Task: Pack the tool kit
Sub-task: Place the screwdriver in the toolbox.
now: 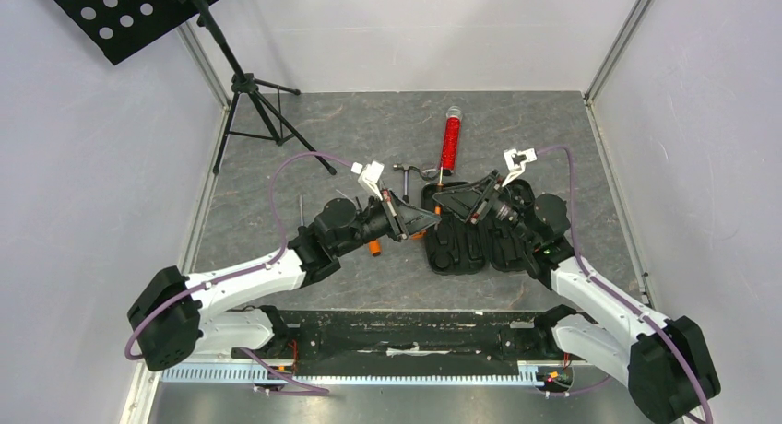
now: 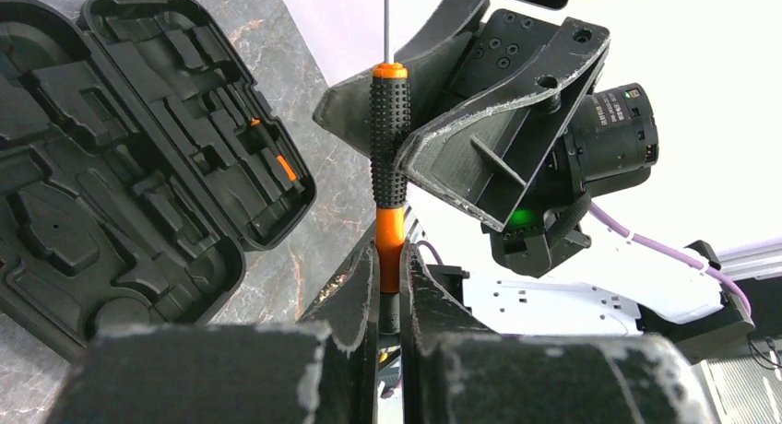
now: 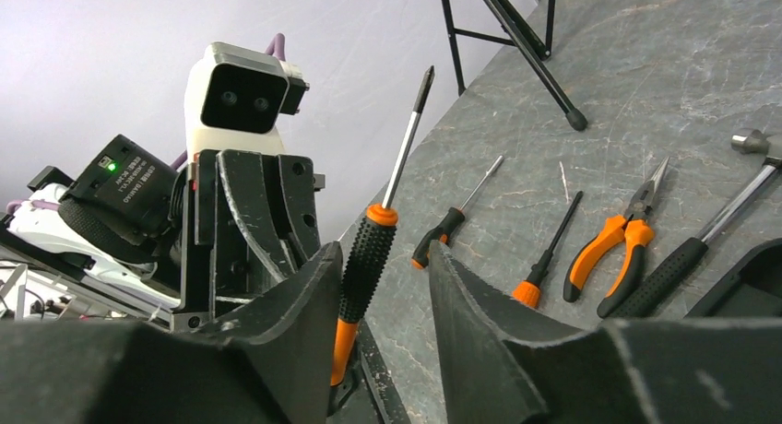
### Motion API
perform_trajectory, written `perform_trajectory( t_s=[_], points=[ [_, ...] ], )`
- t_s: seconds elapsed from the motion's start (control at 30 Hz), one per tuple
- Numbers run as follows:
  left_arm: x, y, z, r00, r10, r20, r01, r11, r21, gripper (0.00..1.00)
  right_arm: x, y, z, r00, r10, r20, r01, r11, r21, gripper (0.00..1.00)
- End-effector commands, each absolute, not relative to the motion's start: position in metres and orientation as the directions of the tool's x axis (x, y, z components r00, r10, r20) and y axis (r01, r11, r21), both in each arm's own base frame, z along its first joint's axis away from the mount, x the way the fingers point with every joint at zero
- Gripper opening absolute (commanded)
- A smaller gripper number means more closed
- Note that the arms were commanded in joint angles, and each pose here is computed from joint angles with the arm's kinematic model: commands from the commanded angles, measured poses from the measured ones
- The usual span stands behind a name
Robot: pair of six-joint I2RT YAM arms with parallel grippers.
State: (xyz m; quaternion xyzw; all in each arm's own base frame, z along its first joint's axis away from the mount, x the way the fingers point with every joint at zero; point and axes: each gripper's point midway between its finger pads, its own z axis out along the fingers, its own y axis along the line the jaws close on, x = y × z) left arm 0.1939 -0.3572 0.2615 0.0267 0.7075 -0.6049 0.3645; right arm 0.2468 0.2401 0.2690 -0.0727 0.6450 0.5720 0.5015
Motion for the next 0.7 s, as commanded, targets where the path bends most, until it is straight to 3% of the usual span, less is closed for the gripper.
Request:
perform_trajectory(
  t_s=[0.0, 0.1, 0.2, 0.23, 0.43, 0.67],
  points=[
    [0.198, -0.363, 0.294, -0.706, -0.458, -0.541, 0.51, 0.202, -0.836, 0.02, 0.243, 0.242, 0.292, -0.443, 0.485, -0.754, -0.716, 0.315, 0.623, 0.38],
    [0.199, -0.364, 0.292, -0.709, -0.455, -0.539, 0.507, 0.203, -0.838, 0.02, 0.241, 0.243, 0.295, -0.438, 0.482, -0.759, -0.725, 0.31, 0.615, 0.25],
    [0.2, -0.366, 0.287, -0.713, -0.447, -0.54, 0.498, 0.219, -0.839, 0.04, 0.243, 0.241, 0.297, -0.425, 0.472, -0.772, -0.724, 0.334, 0.603, 0.0],
    [0.201, -0.366, 0.283, -0.716, -0.442, -0.54, 0.492, 0.23, -0.84, 0.07, 0.244, 0.24, 0.297, -0.418, 0.462, -0.782, -0.722, 0.353, 0.595, 0.0],
    [0.209, -0.351, 0.268, -0.673, -0.428, -0.604, 0.482, 0.366, -0.796, 0.46, 0.262, 0.221, 0.283, -0.356, 0.329, -0.875, -0.66, 0.574, 0.485, 0.0],
    [0.246, -0.274, 0.243, -0.561, -0.26, -0.786, 0.314, 0.812, -0.493, 0.78, 0.279, 0.167, 0.221, -0.439, 0.001, -0.899, -0.465, 0.855, 0.228, 0.0]
  ],
)
